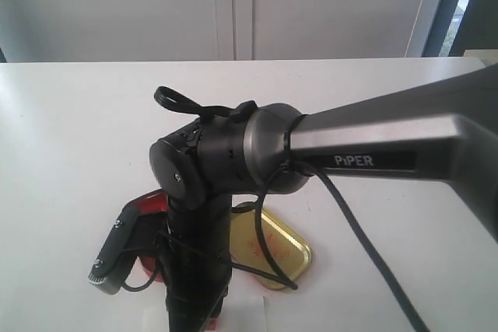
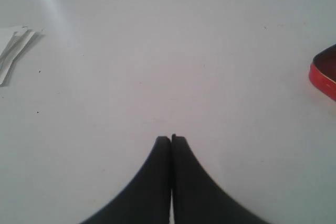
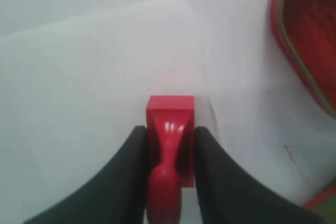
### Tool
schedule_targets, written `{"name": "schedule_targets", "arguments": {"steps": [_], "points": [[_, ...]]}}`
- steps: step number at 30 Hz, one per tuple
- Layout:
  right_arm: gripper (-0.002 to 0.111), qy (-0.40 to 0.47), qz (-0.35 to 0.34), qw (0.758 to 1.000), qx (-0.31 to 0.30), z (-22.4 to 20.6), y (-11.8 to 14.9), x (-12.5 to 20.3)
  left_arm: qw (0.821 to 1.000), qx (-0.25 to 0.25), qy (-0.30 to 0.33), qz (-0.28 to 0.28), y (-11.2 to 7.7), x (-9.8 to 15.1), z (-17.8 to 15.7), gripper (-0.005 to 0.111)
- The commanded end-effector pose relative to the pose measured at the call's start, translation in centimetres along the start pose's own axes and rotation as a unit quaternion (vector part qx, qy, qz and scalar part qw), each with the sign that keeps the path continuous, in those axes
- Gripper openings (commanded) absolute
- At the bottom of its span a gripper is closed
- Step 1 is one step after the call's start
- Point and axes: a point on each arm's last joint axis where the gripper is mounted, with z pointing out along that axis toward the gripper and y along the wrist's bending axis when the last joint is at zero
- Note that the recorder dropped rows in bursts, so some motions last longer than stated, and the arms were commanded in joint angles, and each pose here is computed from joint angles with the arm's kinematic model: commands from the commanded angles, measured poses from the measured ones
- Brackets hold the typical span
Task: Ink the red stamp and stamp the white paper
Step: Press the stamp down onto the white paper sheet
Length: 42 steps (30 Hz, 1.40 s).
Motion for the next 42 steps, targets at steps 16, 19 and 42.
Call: {"name": "schedule_targets", "arguments": {"steps": [16,19,42], "points": [[0.0,0.027,0.007,0.999,-0.022,2.5,-0.3,0.3,1.0,0.004,-0.002,-0.005,-0.1,0.0,0.0,0.0],[0.0,0.037,0.01,0.999,-0.03,2.8,-0.2,0.4,1.0,0.004,-0.002,-0.005,-0.1,0.0,0.0,0.0],[0.0,0.08,0.019,0.995,-0.062,5.6,-0.2,1.0,1.0,0.004,-0.002,-0.005,-0.1,0.0,0.0,0.0]]}}
